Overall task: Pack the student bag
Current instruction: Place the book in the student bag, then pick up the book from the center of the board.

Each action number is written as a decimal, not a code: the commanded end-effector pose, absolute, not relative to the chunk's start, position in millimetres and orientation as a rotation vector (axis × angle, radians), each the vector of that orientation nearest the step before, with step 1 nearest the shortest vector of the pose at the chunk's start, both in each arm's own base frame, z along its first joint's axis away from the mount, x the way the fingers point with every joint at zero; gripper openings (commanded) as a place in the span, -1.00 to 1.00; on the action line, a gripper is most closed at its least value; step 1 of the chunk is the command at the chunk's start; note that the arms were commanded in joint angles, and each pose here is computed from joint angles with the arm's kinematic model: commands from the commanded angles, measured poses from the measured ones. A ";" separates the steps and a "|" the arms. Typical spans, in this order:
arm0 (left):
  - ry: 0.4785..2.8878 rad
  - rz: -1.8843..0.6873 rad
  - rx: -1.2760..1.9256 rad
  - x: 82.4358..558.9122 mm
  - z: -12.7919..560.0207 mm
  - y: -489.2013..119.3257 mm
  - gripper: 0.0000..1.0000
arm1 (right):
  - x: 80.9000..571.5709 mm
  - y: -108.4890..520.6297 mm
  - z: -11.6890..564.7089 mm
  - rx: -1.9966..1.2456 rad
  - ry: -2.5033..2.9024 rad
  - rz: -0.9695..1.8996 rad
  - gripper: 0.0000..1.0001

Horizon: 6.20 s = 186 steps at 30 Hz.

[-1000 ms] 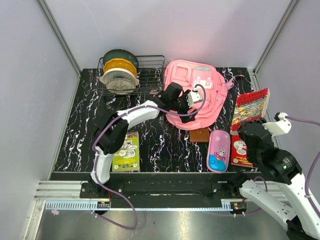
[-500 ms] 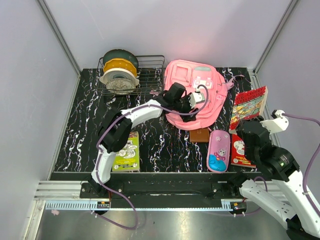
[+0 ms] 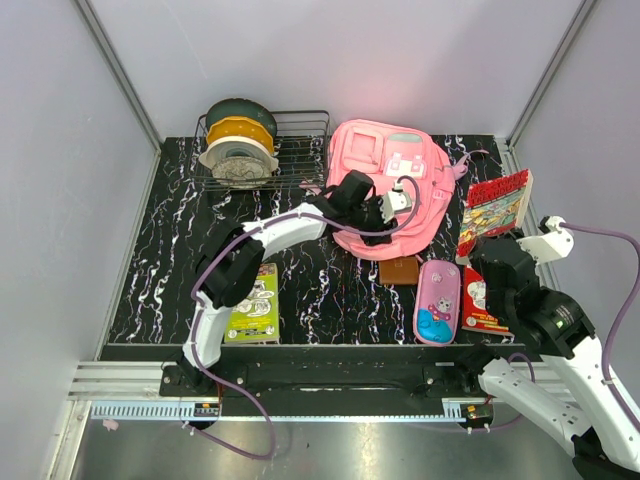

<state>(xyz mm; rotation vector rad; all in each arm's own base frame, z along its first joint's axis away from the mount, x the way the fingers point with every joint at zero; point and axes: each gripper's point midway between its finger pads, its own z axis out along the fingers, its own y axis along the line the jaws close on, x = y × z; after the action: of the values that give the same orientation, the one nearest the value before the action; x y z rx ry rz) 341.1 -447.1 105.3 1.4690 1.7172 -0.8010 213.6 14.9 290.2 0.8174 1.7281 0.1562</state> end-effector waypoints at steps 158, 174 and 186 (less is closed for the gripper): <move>1.574 -0.792 0.825 388.4 385.3 -423.9 -1.00 | 412.1 237.1 190.3 0.866 1.730 1.383 0.76; 1.660 -0.743 0.749 395.4 342.5 -400.0 -0.06 | 239.4 147.1 186.4 0.544 1.953 0.951 0.75; 1.785 -0.543 0.497 364.3 316.0 -305.9 0.98 | 220.4 168.0 224.7 0.209 2.009 0.997 0.73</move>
<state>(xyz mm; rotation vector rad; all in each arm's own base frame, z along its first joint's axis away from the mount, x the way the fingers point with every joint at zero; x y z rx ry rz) 362.4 -354.6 289.0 0.7154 1.8238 -0.6634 219.6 146.7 199.1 0.4490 1.9781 0.9596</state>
